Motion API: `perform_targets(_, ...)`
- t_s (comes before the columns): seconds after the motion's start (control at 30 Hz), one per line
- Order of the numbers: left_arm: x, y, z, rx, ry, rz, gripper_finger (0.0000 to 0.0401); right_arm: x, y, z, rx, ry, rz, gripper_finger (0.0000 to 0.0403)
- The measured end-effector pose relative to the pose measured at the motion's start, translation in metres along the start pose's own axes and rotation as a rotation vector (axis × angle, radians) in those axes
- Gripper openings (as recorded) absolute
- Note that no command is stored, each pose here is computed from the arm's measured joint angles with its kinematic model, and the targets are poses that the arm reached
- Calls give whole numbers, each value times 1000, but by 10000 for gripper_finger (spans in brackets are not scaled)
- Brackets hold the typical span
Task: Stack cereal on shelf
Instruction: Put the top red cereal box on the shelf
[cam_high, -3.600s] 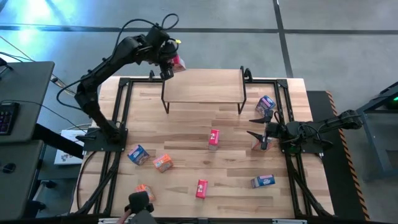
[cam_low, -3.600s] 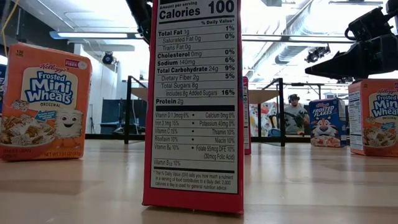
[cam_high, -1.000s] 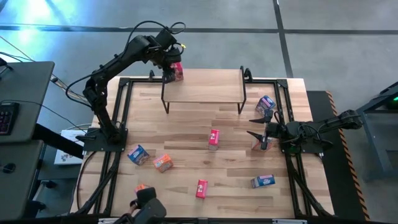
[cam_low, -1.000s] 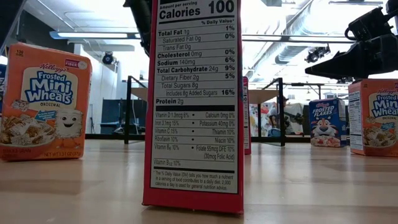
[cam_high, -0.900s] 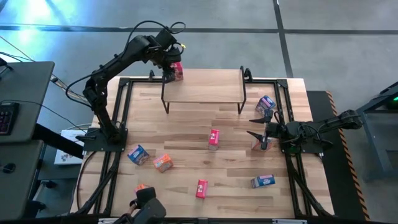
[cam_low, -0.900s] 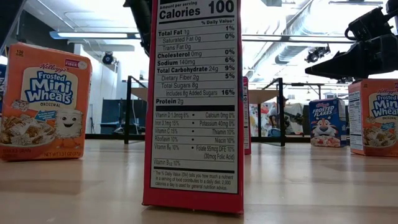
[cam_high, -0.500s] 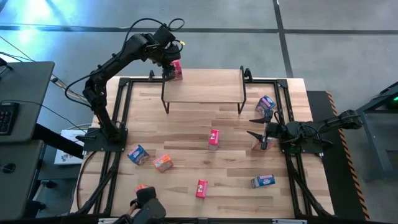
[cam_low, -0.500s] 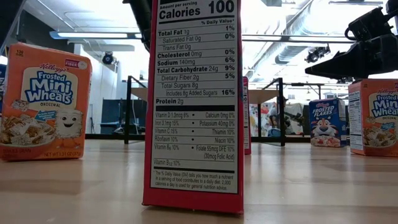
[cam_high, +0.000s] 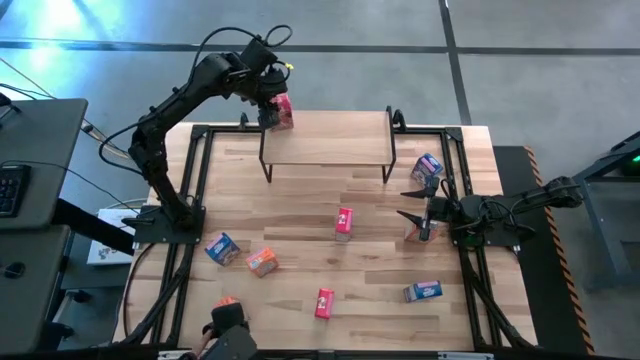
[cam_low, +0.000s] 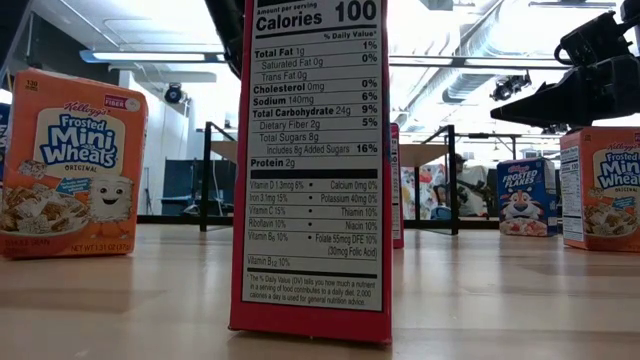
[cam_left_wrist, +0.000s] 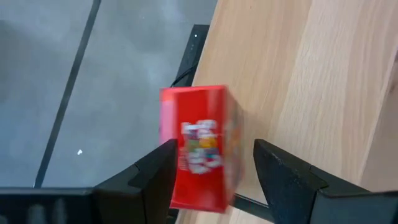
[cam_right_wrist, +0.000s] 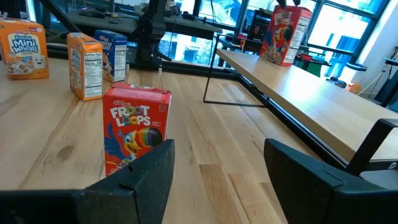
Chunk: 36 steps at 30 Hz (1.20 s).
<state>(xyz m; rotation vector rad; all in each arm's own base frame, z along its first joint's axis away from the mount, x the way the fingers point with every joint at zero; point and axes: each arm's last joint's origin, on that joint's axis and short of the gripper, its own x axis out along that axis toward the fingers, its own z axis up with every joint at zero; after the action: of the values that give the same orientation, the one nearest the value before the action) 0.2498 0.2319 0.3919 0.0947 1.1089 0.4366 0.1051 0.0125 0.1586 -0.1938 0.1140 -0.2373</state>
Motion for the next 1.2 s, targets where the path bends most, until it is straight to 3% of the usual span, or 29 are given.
perform_targets(0.33, -32, -2, -8, -67, -33, 66, 202, 0, 0, 0, 0, 0, 0, 241)
perform_targets(0.57, -43, -9, -24, -209, 96, 83, 202, 0, 0, 0, 0, 0, 0, 241)
perform_targets(0.83, -21, -18, -31, -170, 196, 48, 202, 0, 0, 0, 0, 0, 0, 241)
perform_targets(1.2, 1, -15, -30, -127, 148, 69, 202, 0, 0, 0, 0, 0, 0, 241)
